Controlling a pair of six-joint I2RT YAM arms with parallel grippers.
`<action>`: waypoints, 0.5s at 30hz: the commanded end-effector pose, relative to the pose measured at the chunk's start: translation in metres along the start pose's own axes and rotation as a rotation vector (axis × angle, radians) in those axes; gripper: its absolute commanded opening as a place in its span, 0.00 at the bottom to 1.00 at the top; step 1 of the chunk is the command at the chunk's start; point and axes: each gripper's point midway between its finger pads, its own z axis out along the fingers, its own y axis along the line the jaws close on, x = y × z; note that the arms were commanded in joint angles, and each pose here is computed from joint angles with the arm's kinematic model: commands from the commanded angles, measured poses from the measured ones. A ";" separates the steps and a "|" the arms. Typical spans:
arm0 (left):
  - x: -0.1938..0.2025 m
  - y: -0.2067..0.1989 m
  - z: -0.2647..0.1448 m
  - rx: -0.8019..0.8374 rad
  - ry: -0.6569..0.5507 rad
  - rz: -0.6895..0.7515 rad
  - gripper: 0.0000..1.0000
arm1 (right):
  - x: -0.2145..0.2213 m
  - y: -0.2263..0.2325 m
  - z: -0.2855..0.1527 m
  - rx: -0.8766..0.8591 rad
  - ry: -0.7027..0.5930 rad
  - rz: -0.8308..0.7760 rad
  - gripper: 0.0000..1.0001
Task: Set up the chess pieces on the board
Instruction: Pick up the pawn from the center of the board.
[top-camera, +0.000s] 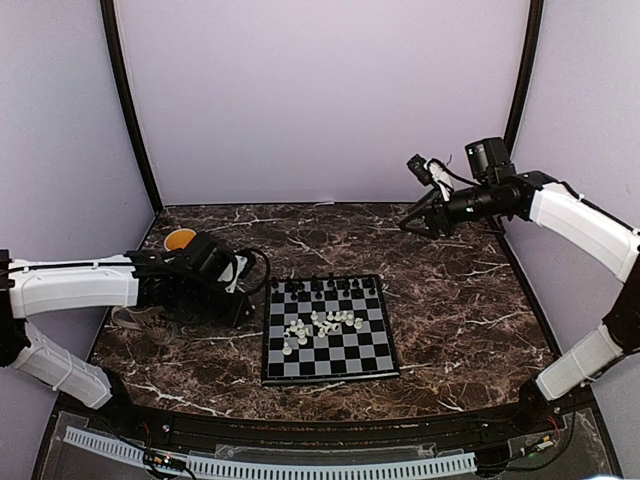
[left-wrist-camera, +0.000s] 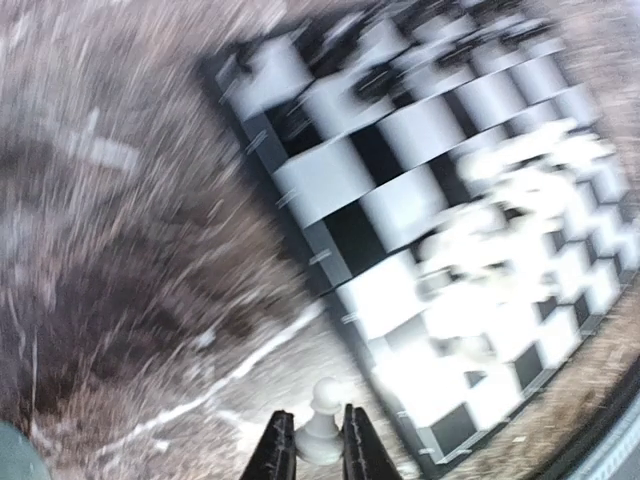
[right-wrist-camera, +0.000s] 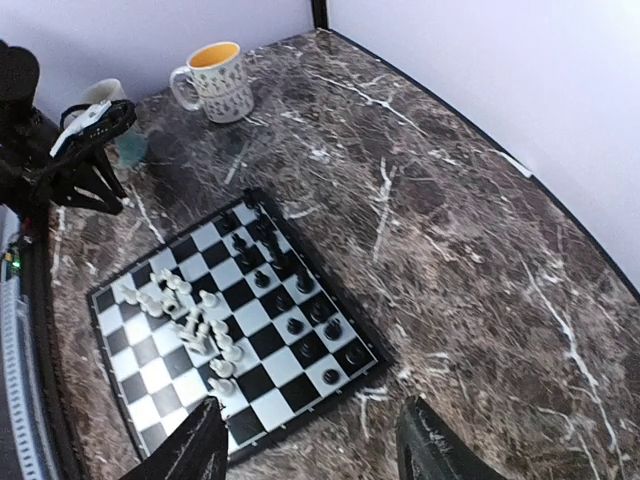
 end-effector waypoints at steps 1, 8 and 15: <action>-0.039 -0.049 -0.030 0.209 -0.320 0.158 0.07 | -0.014 0.027 0.027 -0.270 0.042 0.270 0.56; -0.055 -0.092 -0.049 0.343 -0.532 0.350 0.09 | -0.030 0.072 0.070 -0.520 0.139 0.340 0.54; -0.056 -0.123 -0.045 0.389 -0.537 0.436 0.10 | -0.027 0.117 0.102 -0.620 0.242 0.324 0.54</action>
